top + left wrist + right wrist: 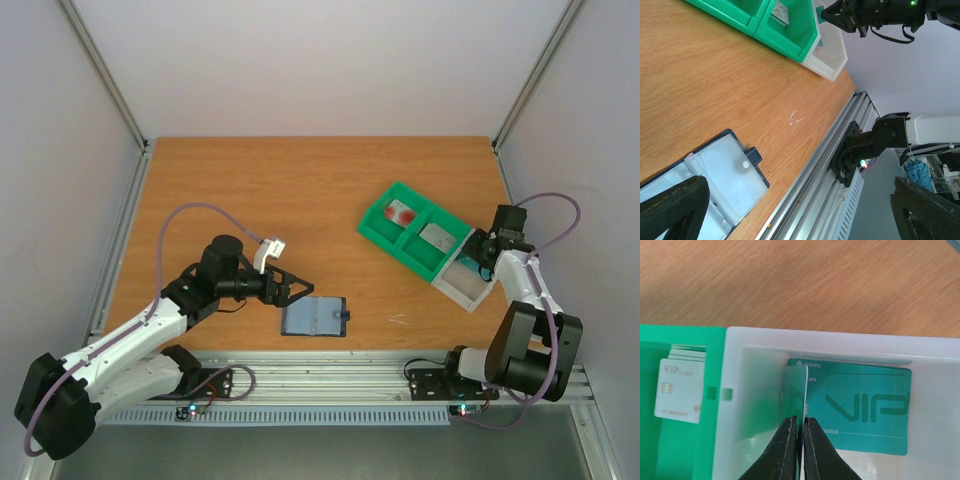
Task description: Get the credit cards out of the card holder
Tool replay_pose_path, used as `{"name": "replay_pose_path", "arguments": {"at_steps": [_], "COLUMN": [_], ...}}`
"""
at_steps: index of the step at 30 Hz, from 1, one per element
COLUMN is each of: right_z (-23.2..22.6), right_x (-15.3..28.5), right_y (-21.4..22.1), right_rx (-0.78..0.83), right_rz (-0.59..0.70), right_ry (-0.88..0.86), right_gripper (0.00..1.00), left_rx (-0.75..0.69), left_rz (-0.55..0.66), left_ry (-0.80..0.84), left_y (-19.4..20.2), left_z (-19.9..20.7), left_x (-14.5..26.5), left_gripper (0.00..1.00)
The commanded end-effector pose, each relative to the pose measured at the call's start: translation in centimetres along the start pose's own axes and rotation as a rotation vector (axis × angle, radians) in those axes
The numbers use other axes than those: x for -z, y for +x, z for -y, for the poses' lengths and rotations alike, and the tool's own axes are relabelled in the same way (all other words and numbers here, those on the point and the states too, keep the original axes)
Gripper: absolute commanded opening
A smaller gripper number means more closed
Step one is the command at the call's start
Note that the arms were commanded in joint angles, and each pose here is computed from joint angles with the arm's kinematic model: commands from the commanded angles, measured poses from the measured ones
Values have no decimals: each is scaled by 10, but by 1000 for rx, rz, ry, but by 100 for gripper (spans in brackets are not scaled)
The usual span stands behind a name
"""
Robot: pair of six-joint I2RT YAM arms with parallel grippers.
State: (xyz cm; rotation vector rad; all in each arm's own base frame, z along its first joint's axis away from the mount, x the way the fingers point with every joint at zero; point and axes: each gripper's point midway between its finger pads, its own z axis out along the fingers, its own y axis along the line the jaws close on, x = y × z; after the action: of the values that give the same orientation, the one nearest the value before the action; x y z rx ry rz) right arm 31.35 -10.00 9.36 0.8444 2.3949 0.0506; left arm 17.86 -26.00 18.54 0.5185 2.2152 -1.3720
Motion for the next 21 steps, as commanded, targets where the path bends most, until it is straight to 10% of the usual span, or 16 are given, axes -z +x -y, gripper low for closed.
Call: {"name": "replay_pose_path", "arguments": {"at_steps": [1, 21], "right_z": [14, 35], "right_x": [-5, -7], "right_y": [-4, -3], "right_rx": [-9, -16], "right_rz": [15, -5], "right_ry": [70, 201], "right_gripper": [7, 13], "left_rx": [-22, -16], "left_rz": [35, 34], "left_ry": [10, 3], "left_y": [-8, -6], "left_z": [5, 3], "left_x": [2, 3], "left_gripper": [99, 99]}}
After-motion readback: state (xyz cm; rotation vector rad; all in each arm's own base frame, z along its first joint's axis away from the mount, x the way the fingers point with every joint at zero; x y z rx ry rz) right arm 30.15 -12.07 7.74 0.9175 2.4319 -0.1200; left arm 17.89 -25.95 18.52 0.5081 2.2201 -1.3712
